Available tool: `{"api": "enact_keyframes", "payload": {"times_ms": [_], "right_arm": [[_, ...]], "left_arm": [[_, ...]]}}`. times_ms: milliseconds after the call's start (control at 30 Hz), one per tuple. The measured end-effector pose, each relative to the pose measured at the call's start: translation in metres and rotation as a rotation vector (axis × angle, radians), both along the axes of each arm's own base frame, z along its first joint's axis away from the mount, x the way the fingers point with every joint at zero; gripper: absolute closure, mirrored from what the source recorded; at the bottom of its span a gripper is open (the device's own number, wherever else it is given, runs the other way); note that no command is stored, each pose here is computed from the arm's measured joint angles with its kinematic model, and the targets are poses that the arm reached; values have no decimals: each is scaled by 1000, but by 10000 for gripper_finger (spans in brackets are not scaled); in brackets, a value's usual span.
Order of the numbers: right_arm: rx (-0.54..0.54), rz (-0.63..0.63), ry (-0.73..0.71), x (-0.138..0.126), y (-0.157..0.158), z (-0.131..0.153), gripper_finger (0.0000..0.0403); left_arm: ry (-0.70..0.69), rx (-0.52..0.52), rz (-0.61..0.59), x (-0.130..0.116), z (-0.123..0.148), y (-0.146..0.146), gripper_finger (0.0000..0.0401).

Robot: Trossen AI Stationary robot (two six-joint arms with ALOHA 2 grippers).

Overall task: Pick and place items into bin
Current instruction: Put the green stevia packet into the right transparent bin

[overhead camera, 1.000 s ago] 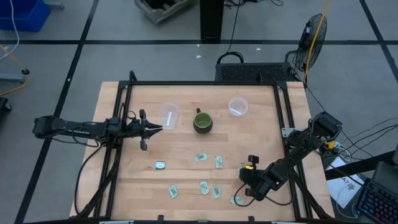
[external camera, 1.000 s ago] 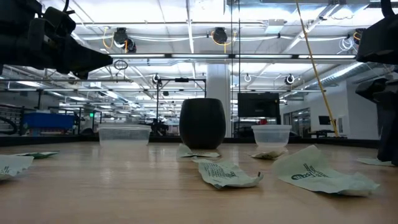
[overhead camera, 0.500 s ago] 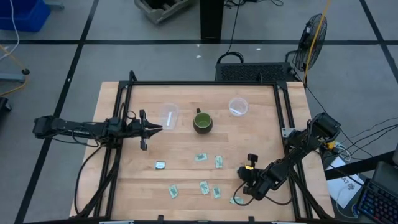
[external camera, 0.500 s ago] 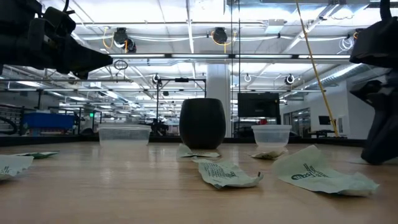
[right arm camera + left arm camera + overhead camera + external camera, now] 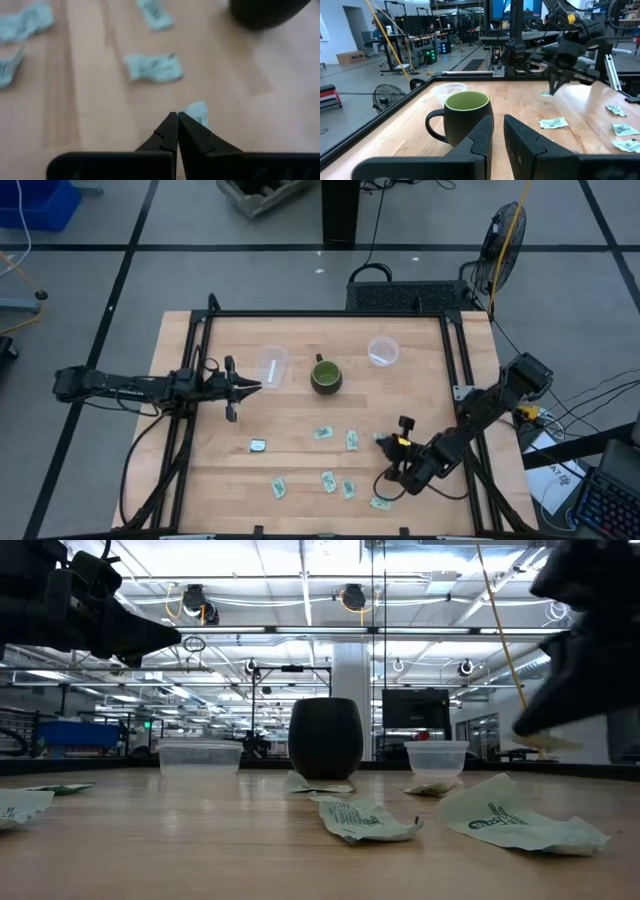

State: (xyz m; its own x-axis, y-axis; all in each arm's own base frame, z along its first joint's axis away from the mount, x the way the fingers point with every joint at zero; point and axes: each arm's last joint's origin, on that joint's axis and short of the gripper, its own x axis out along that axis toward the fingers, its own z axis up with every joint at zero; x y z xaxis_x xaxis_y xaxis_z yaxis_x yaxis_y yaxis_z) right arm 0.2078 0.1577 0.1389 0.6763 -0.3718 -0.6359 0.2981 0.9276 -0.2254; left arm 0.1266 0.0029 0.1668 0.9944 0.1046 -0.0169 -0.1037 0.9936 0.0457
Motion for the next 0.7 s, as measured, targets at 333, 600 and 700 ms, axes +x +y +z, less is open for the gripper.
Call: {"api": "enact_keyframes", "payload": {"times_ms": [333,600,700], "right_arm": [[-180,-155,-81,23,-51,30,402],[-234,-278,-31,35,-108,49,402],[-200,-318,-16,37,-131,56,402]], "left_arm": [[0,0,0,0,0,0,345],[0,0,0,0,0,0,345],[0,0,0,0,0,0,345]]}}
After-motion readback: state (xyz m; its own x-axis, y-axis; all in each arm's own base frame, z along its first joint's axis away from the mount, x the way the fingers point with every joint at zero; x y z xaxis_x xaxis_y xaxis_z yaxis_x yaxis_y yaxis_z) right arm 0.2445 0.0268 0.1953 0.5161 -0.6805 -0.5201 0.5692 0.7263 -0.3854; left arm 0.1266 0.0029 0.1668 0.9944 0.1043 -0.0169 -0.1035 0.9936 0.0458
